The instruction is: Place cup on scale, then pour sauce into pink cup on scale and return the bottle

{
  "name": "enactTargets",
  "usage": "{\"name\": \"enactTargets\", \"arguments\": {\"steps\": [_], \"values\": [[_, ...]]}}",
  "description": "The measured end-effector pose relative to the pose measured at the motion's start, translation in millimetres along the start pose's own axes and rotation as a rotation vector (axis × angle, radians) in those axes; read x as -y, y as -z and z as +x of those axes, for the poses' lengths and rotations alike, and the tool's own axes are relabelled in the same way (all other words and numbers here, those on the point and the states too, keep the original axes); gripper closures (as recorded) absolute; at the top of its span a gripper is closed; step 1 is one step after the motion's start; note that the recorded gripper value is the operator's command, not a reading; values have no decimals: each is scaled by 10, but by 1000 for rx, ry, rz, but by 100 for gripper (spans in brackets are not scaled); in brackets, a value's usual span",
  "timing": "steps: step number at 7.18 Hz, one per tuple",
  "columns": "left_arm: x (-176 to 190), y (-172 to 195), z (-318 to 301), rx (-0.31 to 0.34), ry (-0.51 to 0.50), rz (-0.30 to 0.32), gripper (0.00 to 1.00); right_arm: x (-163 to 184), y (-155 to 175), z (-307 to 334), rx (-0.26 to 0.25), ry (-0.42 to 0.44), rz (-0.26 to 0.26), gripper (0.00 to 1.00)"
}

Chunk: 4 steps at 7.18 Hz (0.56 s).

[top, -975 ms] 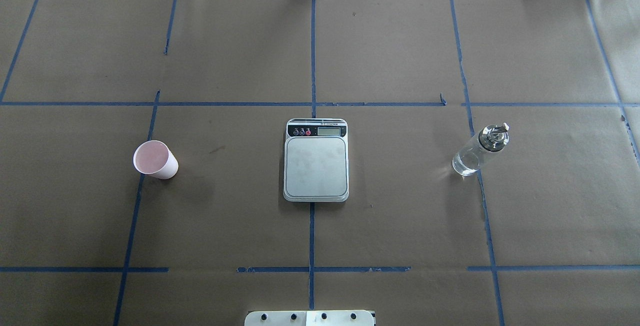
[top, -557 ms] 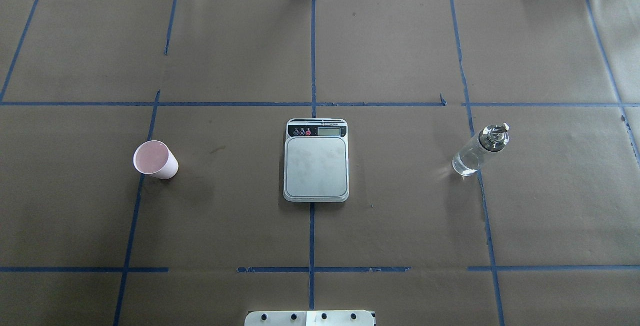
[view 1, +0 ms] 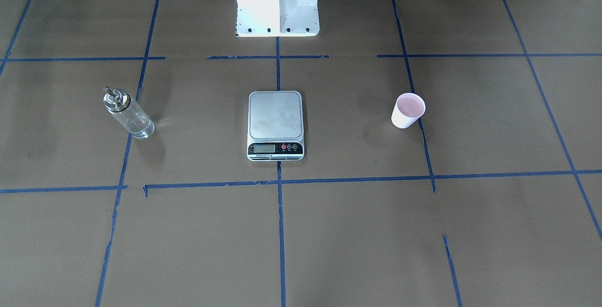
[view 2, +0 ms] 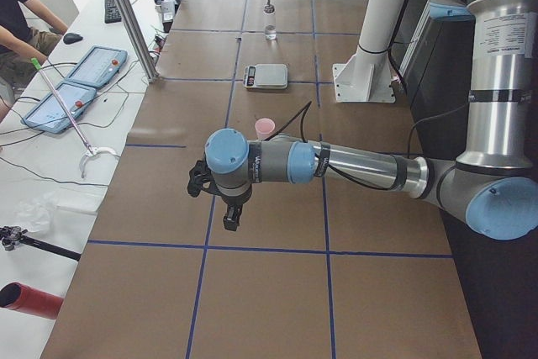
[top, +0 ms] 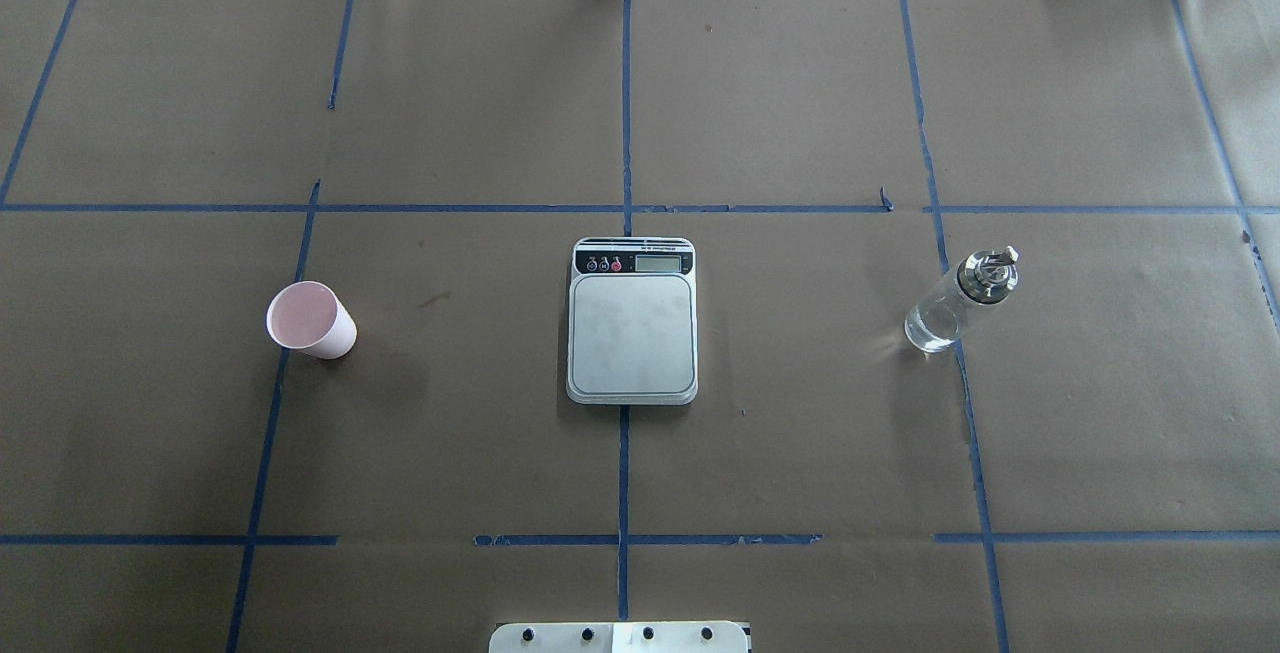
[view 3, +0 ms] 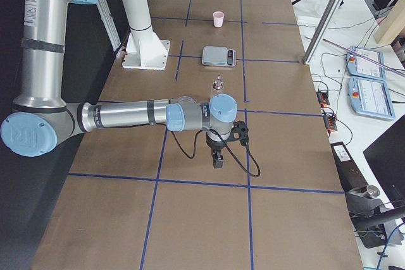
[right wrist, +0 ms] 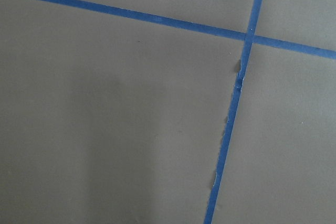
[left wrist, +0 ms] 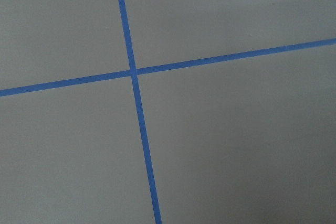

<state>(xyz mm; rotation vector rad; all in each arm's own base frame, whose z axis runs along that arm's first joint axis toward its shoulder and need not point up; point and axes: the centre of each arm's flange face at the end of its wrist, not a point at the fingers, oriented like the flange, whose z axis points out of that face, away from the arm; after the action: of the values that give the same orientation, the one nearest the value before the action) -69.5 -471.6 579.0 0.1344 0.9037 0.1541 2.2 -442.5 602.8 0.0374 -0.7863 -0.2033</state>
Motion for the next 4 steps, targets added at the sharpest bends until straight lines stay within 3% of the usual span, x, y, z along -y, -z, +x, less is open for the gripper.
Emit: {"name": "enactTargets", "arguments": {"steps": [4], "values": [[292,-49,482,-4,-121,78,0,40,-27,-52,15,45,33,0]]}}
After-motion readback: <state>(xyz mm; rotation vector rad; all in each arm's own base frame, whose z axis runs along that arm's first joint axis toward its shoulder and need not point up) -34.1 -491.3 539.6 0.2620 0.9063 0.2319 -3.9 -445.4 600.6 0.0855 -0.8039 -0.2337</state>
